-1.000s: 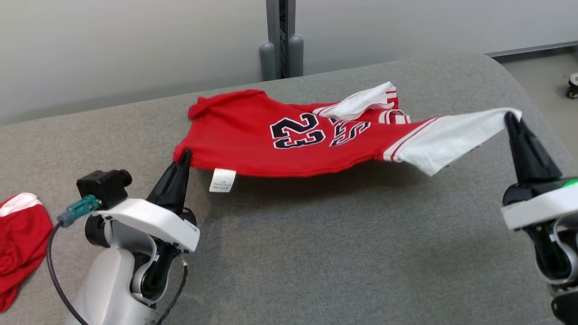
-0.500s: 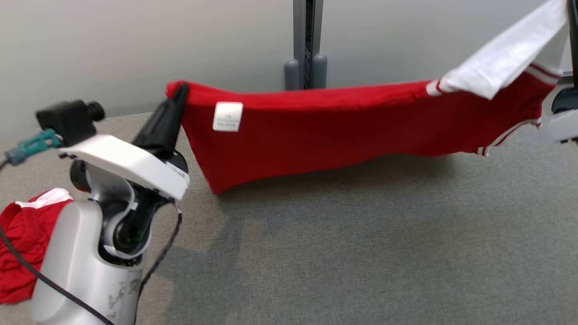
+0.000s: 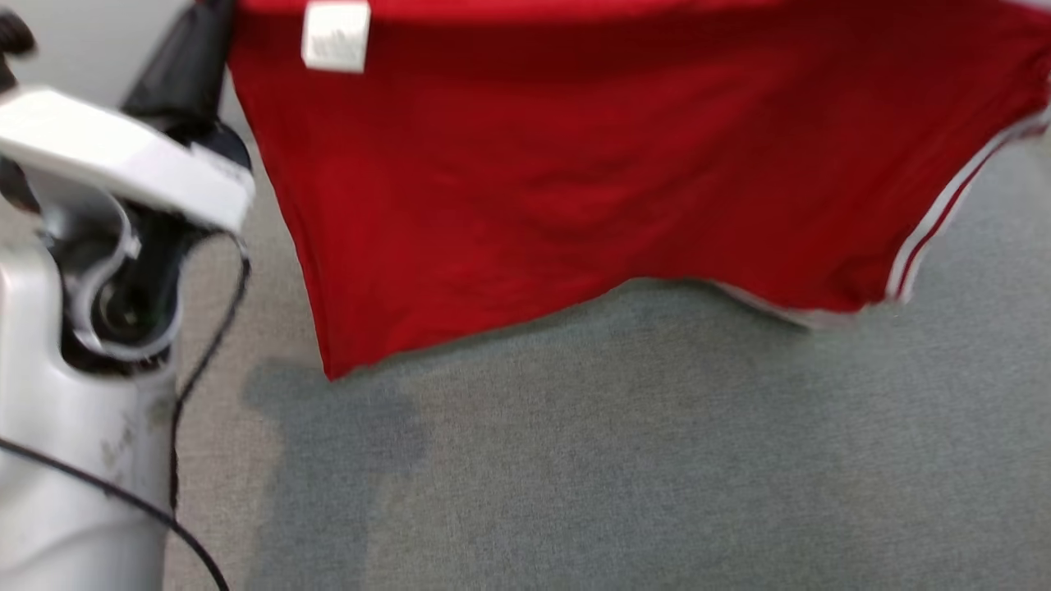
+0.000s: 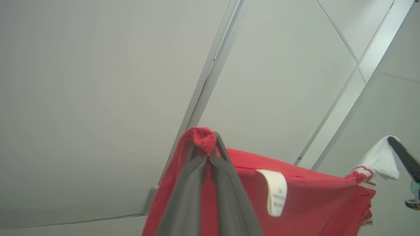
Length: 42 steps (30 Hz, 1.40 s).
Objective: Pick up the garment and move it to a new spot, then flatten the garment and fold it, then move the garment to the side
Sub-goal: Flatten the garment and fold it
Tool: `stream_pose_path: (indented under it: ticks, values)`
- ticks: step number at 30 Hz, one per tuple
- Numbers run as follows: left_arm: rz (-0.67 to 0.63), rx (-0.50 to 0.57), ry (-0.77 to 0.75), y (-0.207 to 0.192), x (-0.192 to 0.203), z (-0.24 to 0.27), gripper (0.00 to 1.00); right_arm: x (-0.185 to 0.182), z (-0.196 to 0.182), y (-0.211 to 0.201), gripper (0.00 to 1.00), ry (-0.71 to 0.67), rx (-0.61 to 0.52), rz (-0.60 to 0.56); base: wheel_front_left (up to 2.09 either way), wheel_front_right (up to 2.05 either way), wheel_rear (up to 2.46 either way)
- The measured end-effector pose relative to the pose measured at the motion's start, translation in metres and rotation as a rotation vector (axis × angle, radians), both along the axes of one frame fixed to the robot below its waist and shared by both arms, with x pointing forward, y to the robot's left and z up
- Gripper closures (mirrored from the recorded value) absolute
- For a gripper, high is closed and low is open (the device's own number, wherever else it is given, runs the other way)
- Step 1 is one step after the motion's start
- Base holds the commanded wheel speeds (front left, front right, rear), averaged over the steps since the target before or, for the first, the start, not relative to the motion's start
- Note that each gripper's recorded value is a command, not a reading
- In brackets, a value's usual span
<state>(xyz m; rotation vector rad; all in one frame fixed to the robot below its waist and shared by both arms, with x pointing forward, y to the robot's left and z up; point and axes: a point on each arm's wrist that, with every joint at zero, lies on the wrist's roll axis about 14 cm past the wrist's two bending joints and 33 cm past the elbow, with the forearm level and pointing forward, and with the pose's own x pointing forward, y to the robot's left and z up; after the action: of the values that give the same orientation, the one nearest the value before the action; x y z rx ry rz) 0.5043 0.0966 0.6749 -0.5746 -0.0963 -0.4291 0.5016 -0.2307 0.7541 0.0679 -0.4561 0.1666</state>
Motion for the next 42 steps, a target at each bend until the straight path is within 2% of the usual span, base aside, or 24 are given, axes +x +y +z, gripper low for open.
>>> stream_pose_path:
  ticks: [6,11,17,22,25,31,36,37,42]
  values:
    - [0.004,0.095,-0.014,-0.006,0.056,0.005,1.00,0.055,0.023,0.004,1.00,-0.005,-0.028,0.003,0.00,0.00,0.00]
    - [0.030,0.180,-0.077,-0.012,0.117,0.017,1.00,0.107,0.055,0.015,1.00,-0.081,-0.083,-0.006,0.00,0.00,0.00]
    - [0.160,0.135,-0.196,-0.003,0.181,0.032,1.00,0.165,0.056,0.022,1.00,-0.145,-0.109,-0.037,0.00,0.00,0.00]
    - [0.220,0.108,-0.259,-0.003,0.212,0.015,1.00,0.196,0.041,0.031,1.00,-0.221,-0.109,-0.050,0.00,0.00,0.00]
    - [0.253,0.136,-0.296,-0.006,0.226,-0.006,1.00,0.220,0.004,0.041,1.00,-0.165,-0.074,-0.033,0.00,0.00,0.00]
    - [0.212,0.221,-0.209,-0.021,0.239,-0.075,1.00,0.239,-0.070,0.045,1.00,-0.049,-0.034,-0.012,0.00,0.00,0.00]
    - [0.201,0.248,-0.098,-0.020,0.239,-0.130,1.00,0.238,-0.133,0.045,1.00,0.072,0.003,-0.004,0.00,0.00,0.00]
    - [0.201,0.248,-0.098,-0.020,0.239,-0.130,1.00,0.238,-0.133,0.045,1.00,0.072,0.003,-0.004,0.00,0.00,0.00]
    - [0.199,0.276,-0.063,-0.017,0.228,-0.153,1.00,0.224,-0.181,0.043,1.00,0.177,0.024,-0.002,0.00,0.00,0.00]
